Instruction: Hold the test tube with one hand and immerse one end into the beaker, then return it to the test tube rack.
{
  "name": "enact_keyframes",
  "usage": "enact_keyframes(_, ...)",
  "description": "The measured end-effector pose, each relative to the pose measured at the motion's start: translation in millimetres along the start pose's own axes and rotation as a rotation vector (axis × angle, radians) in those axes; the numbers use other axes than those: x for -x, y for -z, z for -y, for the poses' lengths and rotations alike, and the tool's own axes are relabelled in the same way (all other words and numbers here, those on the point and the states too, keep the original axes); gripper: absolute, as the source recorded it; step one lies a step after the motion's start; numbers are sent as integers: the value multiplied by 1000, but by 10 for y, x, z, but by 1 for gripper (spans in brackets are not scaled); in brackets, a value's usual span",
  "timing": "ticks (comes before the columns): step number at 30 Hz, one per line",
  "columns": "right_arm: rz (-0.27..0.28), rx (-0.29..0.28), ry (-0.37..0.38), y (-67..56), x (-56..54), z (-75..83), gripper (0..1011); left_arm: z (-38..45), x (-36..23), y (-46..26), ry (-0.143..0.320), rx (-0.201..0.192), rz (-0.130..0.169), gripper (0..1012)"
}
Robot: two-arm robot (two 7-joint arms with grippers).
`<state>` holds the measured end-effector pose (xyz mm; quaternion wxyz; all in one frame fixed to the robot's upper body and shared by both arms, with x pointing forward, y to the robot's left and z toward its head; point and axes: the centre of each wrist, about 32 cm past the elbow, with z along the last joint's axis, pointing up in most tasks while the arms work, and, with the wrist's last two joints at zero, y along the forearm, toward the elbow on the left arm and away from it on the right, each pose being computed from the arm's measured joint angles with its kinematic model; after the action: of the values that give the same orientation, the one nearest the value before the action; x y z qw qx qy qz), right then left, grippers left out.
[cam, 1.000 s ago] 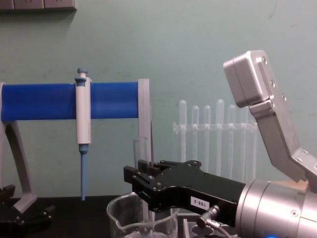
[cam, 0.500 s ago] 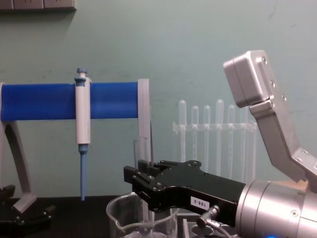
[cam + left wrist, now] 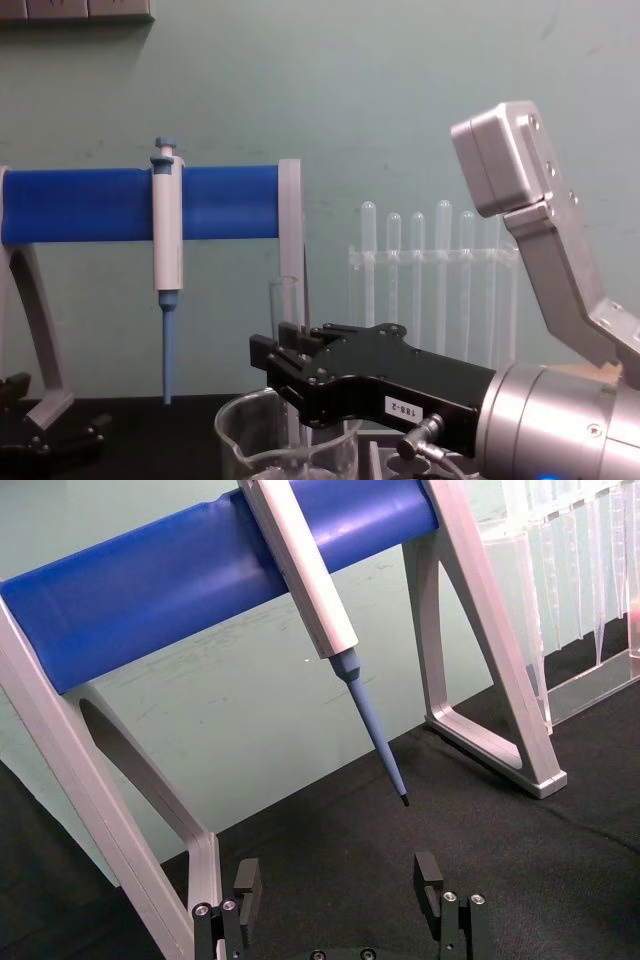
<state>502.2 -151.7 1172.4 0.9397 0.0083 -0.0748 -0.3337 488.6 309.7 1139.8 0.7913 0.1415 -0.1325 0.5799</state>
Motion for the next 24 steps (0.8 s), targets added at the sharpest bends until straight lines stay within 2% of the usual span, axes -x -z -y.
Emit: enact_keyframes(24, 0, 0, 0, 0, 0, 0, 226, 0, 0, 0, 0, 0, 0, 1000)
